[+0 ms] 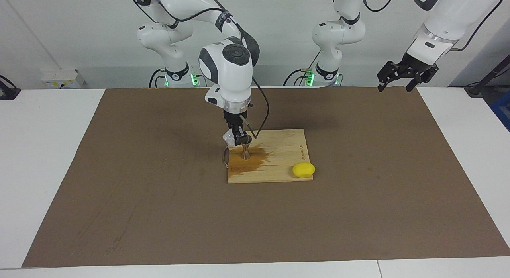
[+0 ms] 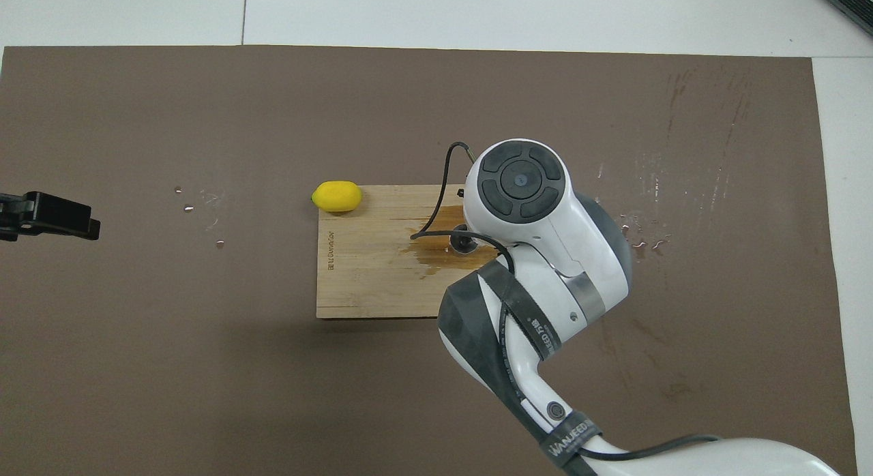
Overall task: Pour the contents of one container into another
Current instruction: 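Tilt the glass cup with the right gripper over the metal cup, then carry the glass cup back with the right gripper and lower it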
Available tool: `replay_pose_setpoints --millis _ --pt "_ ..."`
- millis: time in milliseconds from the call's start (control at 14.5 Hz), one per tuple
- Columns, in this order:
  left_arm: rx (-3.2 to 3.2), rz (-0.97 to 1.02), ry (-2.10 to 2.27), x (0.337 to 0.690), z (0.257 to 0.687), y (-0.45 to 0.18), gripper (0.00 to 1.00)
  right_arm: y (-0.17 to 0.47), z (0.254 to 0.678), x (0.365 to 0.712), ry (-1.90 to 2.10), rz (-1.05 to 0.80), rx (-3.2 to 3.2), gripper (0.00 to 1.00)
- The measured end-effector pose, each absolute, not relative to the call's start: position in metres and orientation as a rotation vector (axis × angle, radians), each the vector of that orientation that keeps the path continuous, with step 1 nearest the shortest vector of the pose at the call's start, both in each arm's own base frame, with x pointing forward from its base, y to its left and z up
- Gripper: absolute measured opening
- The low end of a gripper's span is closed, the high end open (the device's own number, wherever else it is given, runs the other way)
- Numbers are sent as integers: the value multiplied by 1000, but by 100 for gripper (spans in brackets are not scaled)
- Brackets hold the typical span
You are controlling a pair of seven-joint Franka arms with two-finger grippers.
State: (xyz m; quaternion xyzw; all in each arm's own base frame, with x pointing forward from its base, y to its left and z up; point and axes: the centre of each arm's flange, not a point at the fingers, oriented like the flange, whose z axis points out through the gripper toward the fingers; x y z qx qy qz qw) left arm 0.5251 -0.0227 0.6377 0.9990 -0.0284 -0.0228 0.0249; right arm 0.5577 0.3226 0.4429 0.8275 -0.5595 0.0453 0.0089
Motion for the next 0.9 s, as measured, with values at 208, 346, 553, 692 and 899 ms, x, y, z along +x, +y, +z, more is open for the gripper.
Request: replay_pose_setpoints --millis 208,346,553,692,899 --pt "3090 -71 -88 525 638 -23 100 323 444 558 -1748 141 2583 51" --pt "3090 -71 -88 525 638 -23 100 324 446 558 -1763 140 2578 51" --pt "3090 -71 -88 525 638 -23 100 326 449 557 -1831 65 2568 51" --pt "3090 -71 -88 525 638 -23 100 325 451 559 -1878 0 2562 51" --pt "3090 -71 -88 525 638 -23 100 325 452 559 -1907 -42 2557 51"
